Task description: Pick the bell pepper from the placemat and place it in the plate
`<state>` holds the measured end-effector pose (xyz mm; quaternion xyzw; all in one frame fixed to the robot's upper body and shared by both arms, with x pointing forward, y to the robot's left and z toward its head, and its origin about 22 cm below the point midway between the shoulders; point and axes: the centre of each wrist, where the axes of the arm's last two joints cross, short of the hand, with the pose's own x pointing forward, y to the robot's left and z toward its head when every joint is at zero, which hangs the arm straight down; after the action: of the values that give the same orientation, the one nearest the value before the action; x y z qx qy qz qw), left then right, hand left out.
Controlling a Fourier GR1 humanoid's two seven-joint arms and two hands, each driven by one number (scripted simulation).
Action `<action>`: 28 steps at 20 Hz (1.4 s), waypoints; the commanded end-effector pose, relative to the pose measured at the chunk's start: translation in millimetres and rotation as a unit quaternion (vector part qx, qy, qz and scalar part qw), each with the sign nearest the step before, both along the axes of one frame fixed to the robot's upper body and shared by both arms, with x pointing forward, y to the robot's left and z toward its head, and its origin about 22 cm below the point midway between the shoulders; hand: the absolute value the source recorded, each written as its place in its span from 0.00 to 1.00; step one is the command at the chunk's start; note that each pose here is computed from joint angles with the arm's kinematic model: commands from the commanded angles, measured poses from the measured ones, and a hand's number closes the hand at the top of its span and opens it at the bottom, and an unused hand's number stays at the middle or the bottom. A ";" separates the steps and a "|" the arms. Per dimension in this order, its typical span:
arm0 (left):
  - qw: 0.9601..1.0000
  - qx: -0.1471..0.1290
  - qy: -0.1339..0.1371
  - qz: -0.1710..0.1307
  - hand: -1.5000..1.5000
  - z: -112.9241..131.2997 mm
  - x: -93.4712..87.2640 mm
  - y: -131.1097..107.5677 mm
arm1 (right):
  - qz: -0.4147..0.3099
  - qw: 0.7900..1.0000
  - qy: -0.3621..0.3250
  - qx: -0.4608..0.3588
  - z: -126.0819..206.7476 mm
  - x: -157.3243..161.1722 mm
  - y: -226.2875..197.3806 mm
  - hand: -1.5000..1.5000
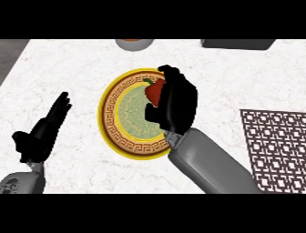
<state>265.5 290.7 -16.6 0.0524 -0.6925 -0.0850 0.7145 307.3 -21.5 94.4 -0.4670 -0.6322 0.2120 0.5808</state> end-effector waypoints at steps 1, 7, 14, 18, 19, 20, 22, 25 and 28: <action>1.000 -0.002 -0.006 -0.006 0.50 -5.3 2.3 -15.7 | -0.078 0.991 0.029 0.102 -4.9 14.9 3.2 0.00; 1.000 -0.005 0.000 0.006 0.50 -6.0 1.5 0.2 | -0.071 0.978 -0.043 0.192 -4.0 15.0 0.6 0.00; 1.000 -0.005 0.009 0.016 0.50 -14.2 -13.2 0.6 | -0.092 0.929 -0.136 0.331 -14.9 0.2 -23.3 0.00; 1.000 -0.007 0.002 0.020 0.50 -1.7 -17.5 9.7 | -0.086 0.917 -0.143 0.363 -38.2 -40.7 -34.6 0.00; 0.999 -0.008 0.011 0.029 0.50 0.1 -18.4 29.0 | -0.092 0.917 -0.158 0.355 -36.1 -37.4 -48.9 0.00; 0.999 -0.002 0.005 0.031 0.50 -8.6 -9.2 8.1 | -0.083 0.923 -0.154 0.342 -55.0 -60.5 -53.9 0.00; 0.999 0.006 0.000 0.039 0.50 -7.5 -3.1 18.5 | -0.070 0.924 -0.139 0.349 -59.0 -88.8 -72.7 0.00; 1.000 -0.001 0.001 0.024 0.50 -7.4 -12.3 14.2 | -0.054 0.927 -0.145 0.342 -72.8 -121.9 -84.0 0.00; 1.000 -0.007 0.002 0.030 0.50 -12.4 -11.5 14.2 | -0.040 0.935 -0.143 0.322 -71.6 -128.3 -123.8 0.00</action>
<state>251.9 308.7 -24.5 0.0709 -0.6878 -0.0606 0.7198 207.0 -117.4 25.4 -0.3129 -0.7206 -0.0809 0.6135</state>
